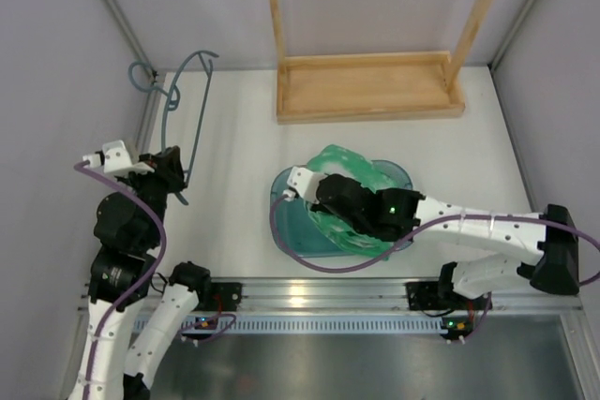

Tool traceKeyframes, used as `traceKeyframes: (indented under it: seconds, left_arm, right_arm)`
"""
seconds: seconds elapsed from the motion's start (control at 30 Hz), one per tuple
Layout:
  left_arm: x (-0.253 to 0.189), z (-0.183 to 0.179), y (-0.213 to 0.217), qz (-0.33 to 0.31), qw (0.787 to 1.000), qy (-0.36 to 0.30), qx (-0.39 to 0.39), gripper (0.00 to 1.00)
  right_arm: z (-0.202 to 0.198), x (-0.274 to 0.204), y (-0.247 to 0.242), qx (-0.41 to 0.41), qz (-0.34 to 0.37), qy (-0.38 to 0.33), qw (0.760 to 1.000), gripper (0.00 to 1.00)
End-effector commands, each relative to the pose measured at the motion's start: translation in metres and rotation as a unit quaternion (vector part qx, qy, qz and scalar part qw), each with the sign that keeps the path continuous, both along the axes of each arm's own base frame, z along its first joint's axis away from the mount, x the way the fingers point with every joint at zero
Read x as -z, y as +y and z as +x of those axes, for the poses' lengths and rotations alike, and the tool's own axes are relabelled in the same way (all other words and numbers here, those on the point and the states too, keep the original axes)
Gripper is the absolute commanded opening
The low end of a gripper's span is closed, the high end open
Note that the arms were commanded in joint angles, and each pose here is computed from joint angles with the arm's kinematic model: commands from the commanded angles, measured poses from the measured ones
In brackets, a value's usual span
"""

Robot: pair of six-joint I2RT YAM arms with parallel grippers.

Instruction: Remove the trousers from the hanger

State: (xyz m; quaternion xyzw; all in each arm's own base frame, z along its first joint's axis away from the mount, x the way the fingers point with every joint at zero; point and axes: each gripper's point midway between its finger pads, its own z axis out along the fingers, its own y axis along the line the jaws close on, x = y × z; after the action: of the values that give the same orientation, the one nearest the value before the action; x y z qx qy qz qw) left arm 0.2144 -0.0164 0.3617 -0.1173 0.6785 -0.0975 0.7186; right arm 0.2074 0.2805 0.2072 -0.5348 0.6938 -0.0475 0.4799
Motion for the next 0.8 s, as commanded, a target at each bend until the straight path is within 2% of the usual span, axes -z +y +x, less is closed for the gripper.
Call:
traceKeyframes:
  seconds: [0.0,0.2,0.4,0.53,0.6,0.63,0.67,0.77]
  left_arm:
    - [0.001,-0.001,-0.001,-0.010,1.000,-0.005,0.004,0.00]
    - [0.007,-0.001,-0.005,-0.010,1.000,0.004,0.013,0.00]
    - [0.010,0.000,-0.009,-0.014,1.000,0.016,0.021,0.00]
    - [0.011,0.000,-0.009,-0.012,0.999,0.021,0.021,0.00]
    - [0.011,0.000,-0.008,-0.011,1.000,0.020,0.019,0.00]
    - [0.011,0.000,-0.007,-0.009,1.000,0.021,0.018,0.00]
    - [0.011,0.000,-0.008,-0.009,1.000,0.021,0.018,0.00]
    - [0.010,0.001,-0.007,-0.003,1.000,0.023,0.017,0.00]
  right_arm:
    - [-0.015,-0.023,0.048,-0.031,0.082,0.020,0.996,0.00]
    - [-0.029,0.006,0.071,-0.057,0.046,0.049,0.996,0.00]
    - [-0.042,0.023,0.082,-0.065,0.052,0.098,0.992,0.01]
    - [-0.056,-0.002,0.095,-0.083,0.095,0.136,0.983,0.57]
    - [-0.059,-0.021,0.096,-0.083,0.113,0.144,0.979,0.68]
    - [-0.061,-0.045,0.102,-0.088,0.140,0.145,0.976,0.74]
    - [-0.066,-0.052,0.098,-0.092,0.135,0.154,0.974,0.76]
    - [-0.074,-0.098,0.092,-0.106,0.181,0.160,0.965,0.79]
